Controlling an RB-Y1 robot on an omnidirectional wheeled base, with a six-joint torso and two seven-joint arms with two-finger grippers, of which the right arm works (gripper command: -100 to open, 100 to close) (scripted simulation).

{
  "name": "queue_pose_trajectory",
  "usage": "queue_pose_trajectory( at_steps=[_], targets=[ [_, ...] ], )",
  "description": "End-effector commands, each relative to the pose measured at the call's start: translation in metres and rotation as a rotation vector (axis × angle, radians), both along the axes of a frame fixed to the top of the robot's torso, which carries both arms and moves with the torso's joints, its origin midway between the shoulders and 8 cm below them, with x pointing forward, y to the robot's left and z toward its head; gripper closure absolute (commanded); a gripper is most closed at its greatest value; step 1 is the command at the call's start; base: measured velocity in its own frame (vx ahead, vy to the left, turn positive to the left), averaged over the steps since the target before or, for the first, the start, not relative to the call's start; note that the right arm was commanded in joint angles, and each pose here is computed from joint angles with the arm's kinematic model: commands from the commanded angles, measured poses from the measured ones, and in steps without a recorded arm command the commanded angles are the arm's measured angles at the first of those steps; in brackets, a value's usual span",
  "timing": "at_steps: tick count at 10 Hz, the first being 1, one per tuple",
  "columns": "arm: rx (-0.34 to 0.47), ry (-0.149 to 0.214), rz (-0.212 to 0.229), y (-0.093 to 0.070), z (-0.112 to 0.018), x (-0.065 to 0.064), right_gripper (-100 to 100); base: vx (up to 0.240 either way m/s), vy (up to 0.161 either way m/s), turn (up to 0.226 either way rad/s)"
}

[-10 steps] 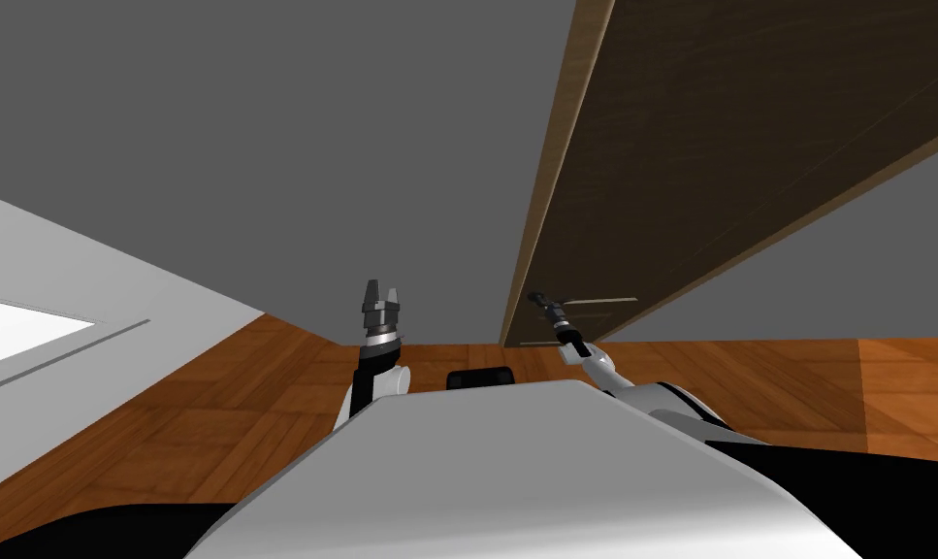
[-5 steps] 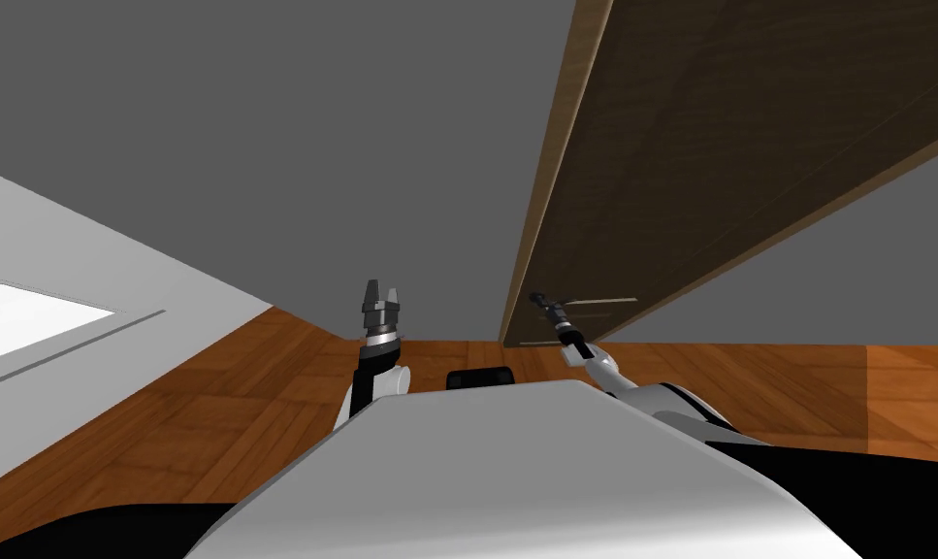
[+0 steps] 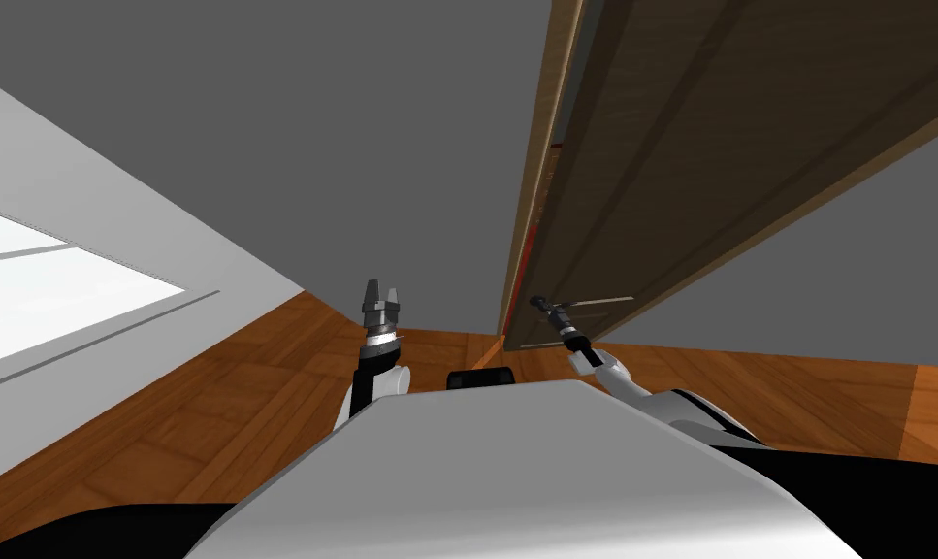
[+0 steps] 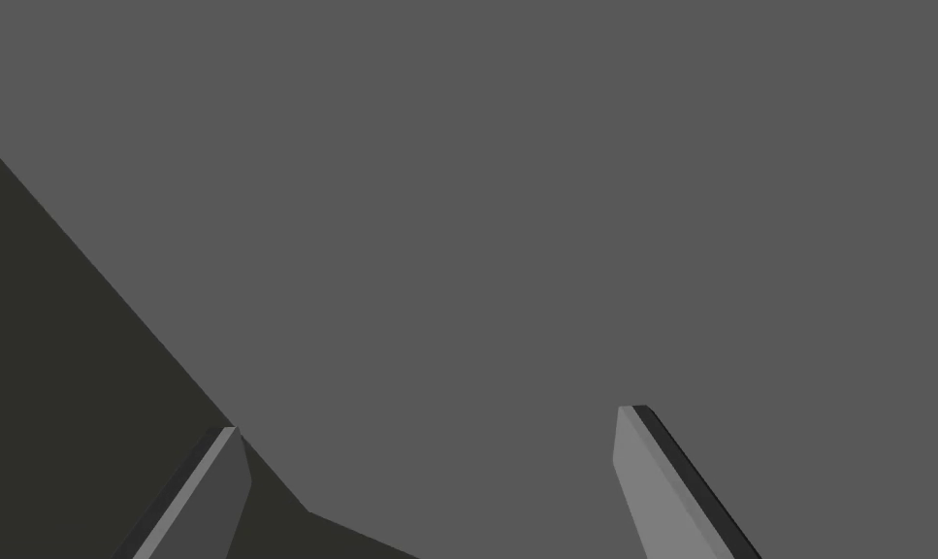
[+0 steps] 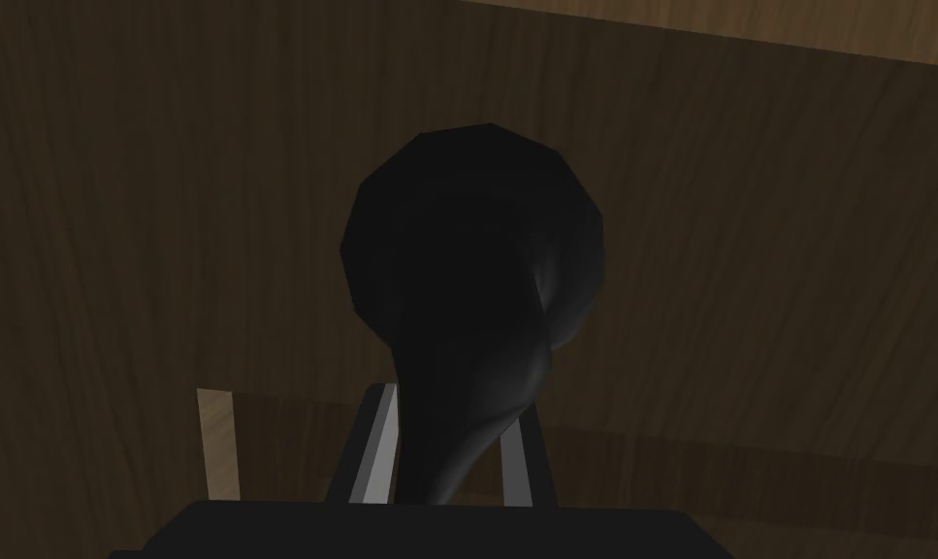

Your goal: Pull the door open

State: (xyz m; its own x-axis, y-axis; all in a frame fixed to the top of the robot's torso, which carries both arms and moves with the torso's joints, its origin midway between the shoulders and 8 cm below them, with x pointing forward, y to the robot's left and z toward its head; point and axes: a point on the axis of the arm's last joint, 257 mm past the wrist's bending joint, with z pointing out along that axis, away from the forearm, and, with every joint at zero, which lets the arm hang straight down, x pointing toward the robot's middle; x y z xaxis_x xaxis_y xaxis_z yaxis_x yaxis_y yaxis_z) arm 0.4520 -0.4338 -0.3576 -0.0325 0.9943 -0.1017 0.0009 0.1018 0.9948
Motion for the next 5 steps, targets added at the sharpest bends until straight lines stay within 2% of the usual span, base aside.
queue_pose_trajectory(
  at_steps=[1,2,3,4,5],
  targets=[
    [0.0,-0.005,0.025,0.001,0.003,-0.006,100,-0.199,-0.095,0.091],
    [0.0,-0.004,0.04,0.001,0.003,-0.01,100,-0.199,-0.072,0.095],
    [0.002,0.0,0.031,0.003,0.001,-0.007,100,-0.089,-0.025,0.018],
    [0.002,0.001,0.049,0.0,-0.001,-0.019,100,-0.151,-0.085,0.17],
    [0.002,0.001,0.049,0.0,-0.001,-0.019,100,-0.169,-0.081,0.112]
  ],
)
